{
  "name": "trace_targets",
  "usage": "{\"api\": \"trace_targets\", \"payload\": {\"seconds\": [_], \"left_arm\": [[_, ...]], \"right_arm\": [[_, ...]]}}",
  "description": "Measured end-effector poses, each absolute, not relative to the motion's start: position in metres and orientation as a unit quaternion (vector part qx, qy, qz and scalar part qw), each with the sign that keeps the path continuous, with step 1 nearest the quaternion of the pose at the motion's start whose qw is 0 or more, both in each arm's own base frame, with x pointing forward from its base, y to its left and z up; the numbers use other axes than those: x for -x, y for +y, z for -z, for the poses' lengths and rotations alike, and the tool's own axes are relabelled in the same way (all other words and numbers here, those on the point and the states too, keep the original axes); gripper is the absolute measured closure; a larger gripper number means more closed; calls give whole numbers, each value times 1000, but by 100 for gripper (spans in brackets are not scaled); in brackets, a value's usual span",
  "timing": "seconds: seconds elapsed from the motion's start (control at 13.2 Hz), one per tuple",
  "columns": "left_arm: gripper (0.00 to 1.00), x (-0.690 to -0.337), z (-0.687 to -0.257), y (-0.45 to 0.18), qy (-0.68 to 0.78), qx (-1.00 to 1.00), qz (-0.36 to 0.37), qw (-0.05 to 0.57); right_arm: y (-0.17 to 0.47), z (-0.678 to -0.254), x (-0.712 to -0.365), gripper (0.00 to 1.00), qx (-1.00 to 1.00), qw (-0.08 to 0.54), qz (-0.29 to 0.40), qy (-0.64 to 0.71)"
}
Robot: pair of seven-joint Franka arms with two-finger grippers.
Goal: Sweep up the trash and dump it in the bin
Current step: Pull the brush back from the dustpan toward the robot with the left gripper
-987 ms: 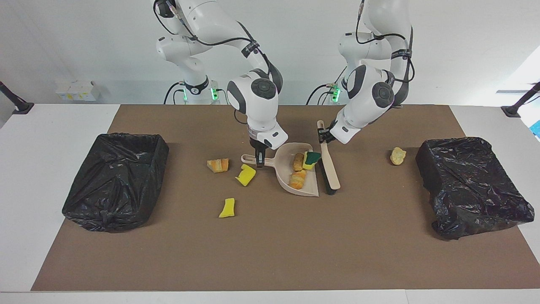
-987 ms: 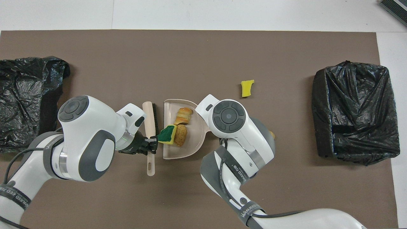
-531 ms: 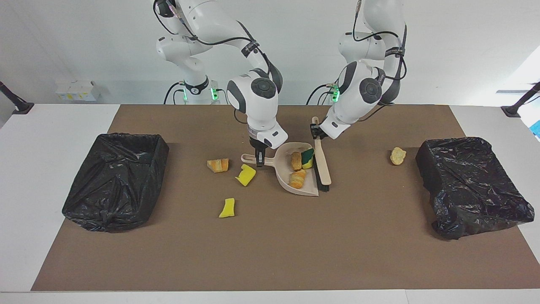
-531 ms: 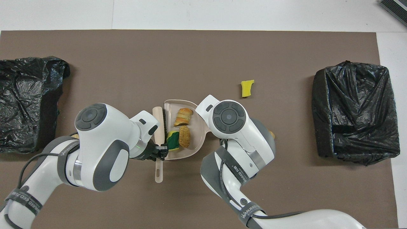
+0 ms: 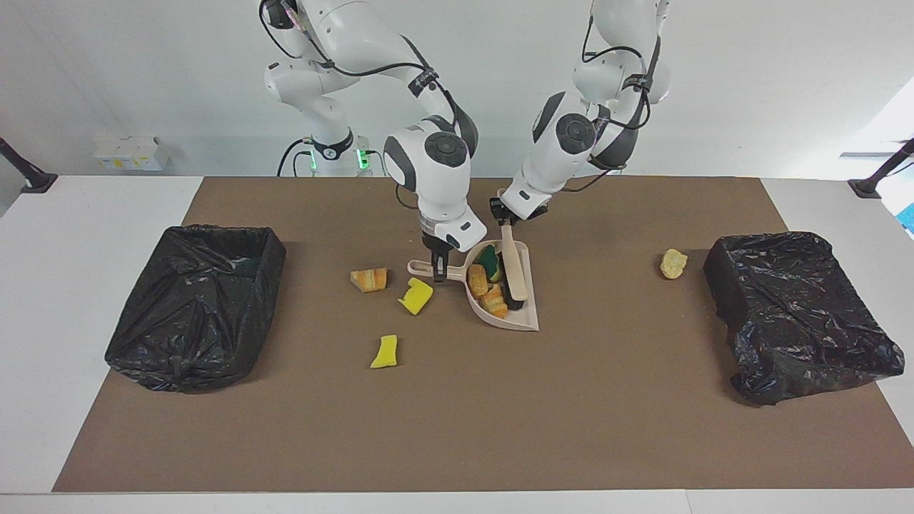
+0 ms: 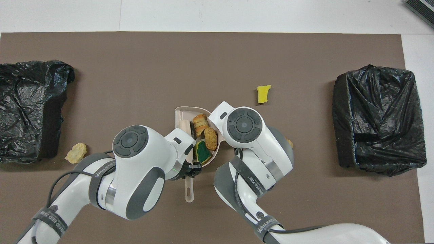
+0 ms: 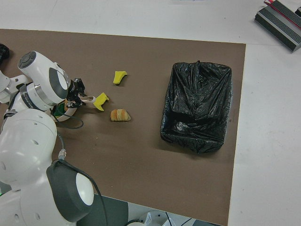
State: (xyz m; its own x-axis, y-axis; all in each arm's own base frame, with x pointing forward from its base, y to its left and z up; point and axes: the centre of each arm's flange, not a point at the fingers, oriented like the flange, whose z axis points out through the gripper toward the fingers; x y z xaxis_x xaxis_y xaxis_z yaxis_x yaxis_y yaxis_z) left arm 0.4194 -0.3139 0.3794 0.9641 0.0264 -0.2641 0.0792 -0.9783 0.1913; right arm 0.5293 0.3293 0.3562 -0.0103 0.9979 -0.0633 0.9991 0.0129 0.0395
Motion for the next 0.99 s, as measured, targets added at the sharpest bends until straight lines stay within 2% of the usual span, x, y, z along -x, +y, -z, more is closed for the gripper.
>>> {"api": "trace_targets", "payload": {"seconds": [0.3,0.61,0.99], "left_arm": [[74,-427,-416,-289,28,-988,130,85],[74,-407,-462,-275,13,-990,125,64],[74,-399,-473,-259,14,-990,137,39]], "right_arm": [[329,-356,-529,67,-702,36,9,711],[329,-356,-529,67,-702,36,9,711],[329,-355,-528,67,-702,36,10,711]]}}
